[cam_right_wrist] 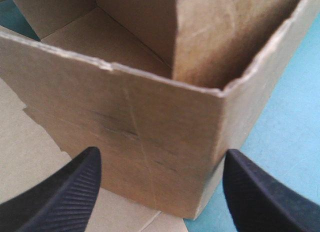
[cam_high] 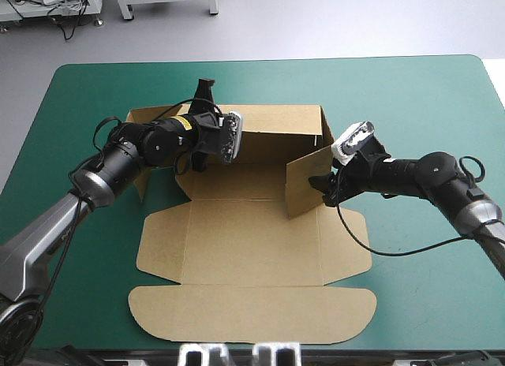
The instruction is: Fold the box
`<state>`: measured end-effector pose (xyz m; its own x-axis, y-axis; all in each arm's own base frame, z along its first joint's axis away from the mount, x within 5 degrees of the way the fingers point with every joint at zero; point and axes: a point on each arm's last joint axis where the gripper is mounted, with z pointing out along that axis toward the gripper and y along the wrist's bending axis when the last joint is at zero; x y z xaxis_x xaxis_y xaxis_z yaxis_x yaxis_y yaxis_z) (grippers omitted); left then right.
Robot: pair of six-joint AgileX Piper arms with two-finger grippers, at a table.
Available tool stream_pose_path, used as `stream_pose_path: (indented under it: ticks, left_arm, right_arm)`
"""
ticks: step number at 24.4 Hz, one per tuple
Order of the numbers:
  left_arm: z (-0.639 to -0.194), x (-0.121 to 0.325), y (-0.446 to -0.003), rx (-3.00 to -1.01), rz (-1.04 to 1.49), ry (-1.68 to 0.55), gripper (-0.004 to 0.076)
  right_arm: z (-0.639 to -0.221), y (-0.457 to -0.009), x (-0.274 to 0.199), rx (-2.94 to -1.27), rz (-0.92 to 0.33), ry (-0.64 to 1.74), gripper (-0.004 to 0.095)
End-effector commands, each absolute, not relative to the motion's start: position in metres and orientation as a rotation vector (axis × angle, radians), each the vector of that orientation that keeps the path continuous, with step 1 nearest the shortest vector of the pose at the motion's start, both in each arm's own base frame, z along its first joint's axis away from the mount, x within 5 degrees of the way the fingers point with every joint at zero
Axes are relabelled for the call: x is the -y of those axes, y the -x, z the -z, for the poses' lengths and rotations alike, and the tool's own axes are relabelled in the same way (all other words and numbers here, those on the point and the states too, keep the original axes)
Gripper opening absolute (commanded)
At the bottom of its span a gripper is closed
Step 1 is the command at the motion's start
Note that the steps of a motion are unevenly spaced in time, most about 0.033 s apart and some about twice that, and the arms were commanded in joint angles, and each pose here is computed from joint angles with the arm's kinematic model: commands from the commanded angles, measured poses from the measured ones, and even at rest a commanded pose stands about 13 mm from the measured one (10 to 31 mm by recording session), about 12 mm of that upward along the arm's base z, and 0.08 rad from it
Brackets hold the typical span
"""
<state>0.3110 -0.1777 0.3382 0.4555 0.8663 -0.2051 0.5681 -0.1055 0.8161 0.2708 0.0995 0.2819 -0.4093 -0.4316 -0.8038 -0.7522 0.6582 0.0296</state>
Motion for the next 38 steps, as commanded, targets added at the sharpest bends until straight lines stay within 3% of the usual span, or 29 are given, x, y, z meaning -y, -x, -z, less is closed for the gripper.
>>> stream_pose_path:
  ticks: [1,5,11,14,18,20,23,24,27,30,32,33,38]
  left_arm:
    - [-0.329,0.199,-0.297,-1.239,-0.295,-1.877,-0.001]
    - [-0.326,0.215,-0.299,-1.277,-0.277,-1.758,-0.001]
    - [-0.329,0.224,-0.296,-1.354,-0.244,-1.646,-0.001]
    - [-0.329,0.224,-0.296,-1.355,-0.242,-1.634,-0.001]
    - [-0.332,0.225,-0.297,-1.389,-0.2,-1.567,-0.001]
    - [-0.332,0.225,-0.296,-1.426,-0.173,-1.543,-0.001]
    - [-0.331,0.225,-0.296,-1.41,-0.186,-1.575,-0.0006]
    - [-0.331,0.225,-0.295,-1.404,-0.191,-1.59,0.001]
    - [-0.332,0.227,-0.29,-1.406,-0.174,-1.604,0.0116]
    - [-0.34,0.231,-0.279,-1.383,-0.152,-1.618,0.0299]
    - [-0.354,0.233,-0.268,-1.347,-0.137,-1.61,0.0483]
    - [-0.359,0.233,-0.264,-1.337,-0.126,-1.604,0.0524]
    - [-0.388,0.235,-0.234,-1.245,-0.08,-1.57,0.0545]
  right_arm:
    - [-0.301,-0.269,-0.101,-1.988,-0.512,0.878,0.0724]
    - [-0.303,-0.273,-0.104,-1.943,-0.549,0.852,0.0724]
    - [-0.304,-0.285,-0.094,-1.943,-0.408,0.702,0.0723]
    - [-0.304,-0.288,-0.091,-1.955,-0.374,0.656,0.0661]
    - [-0.296,-0.292,-0.092,-1.983,-0.389,0.659,0.0484]
    - [-0.289,-0.295,-0.094,-2.007,-0.412,0.673,0.035]
    - [-0.285,-0.292,-0.099,-2.013,-0.463,0.746,0.0065]
    - [-0.285,-0.292,-0.099,-2.011,-0.465,0.747,-0.0015]
    - [-0.288,-0.294,-0.099,-2.013,-0.473,0.717,-0.0018]
    - [-0.296,-0.297,-0.099,-1.997,-0.47,0.685,-0.0019]
    - [-0.306,-0.302,-0.098,-1.976,-0.446,0.647,-0.0019]
    - [-0.309,-0.304,-0.097,-1.971,-0.429,0.64,-0.0019]
    - [-0.313,-0.308,-0.092,-1.999,-0.36,0.598,-0.0019]
